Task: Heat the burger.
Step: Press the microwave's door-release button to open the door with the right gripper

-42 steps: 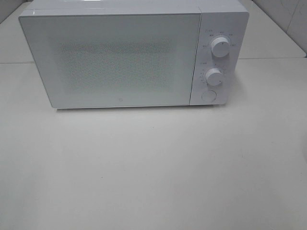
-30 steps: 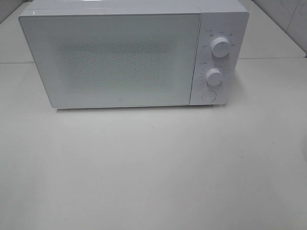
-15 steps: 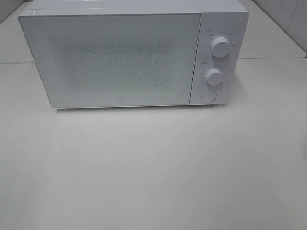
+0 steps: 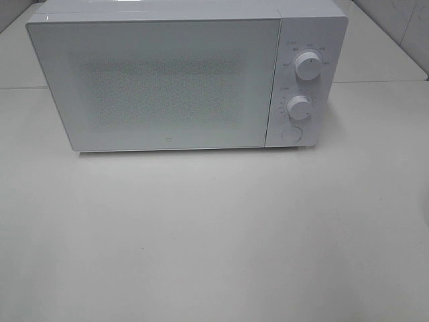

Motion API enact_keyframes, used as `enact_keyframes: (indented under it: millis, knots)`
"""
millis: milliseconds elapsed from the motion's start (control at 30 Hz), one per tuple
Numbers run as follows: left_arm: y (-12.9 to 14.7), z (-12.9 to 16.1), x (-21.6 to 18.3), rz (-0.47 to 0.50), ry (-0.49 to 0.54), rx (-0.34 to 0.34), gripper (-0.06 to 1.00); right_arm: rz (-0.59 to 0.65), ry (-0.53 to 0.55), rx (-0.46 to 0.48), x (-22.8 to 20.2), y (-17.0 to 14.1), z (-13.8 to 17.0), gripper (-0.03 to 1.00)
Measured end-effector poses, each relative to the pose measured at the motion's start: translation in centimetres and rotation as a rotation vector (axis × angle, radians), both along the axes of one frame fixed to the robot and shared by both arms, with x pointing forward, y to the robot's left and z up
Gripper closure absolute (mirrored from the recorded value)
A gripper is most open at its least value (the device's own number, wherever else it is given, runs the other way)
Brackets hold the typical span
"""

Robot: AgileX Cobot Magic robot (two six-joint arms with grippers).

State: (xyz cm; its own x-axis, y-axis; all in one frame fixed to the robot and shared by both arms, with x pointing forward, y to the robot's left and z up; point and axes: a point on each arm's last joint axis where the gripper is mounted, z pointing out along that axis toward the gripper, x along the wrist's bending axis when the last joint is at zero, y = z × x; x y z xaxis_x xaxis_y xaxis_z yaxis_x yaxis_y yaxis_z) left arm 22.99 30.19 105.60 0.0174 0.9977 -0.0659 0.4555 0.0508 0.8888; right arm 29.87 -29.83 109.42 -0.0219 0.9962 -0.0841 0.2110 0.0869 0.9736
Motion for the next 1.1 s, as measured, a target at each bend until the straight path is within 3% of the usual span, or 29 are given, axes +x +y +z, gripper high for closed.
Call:
enact_keyframes:
  millis: [467, 800, 1100]
  knots:
    - [0.0, 0.0, 0.0, 0.000, 0.000, 0.000, -0.05, 0.004, -0.069, -0.036, 7.6, 0.0, -0.1, 0.94]
    - [0.0, 0.0, 0.0, 0.000, 0.000, 0.000, -0.05, 0.001, -0.040, -0.037, 12.7, -0.1, -5.1, 0.94]
    - [0.0, 0.0, 0.0, 0.000, 0.000, 0.000, -0.05, 0.000, -0.009, -0.038, 14.1, -0.1, -8.9, 0.94]
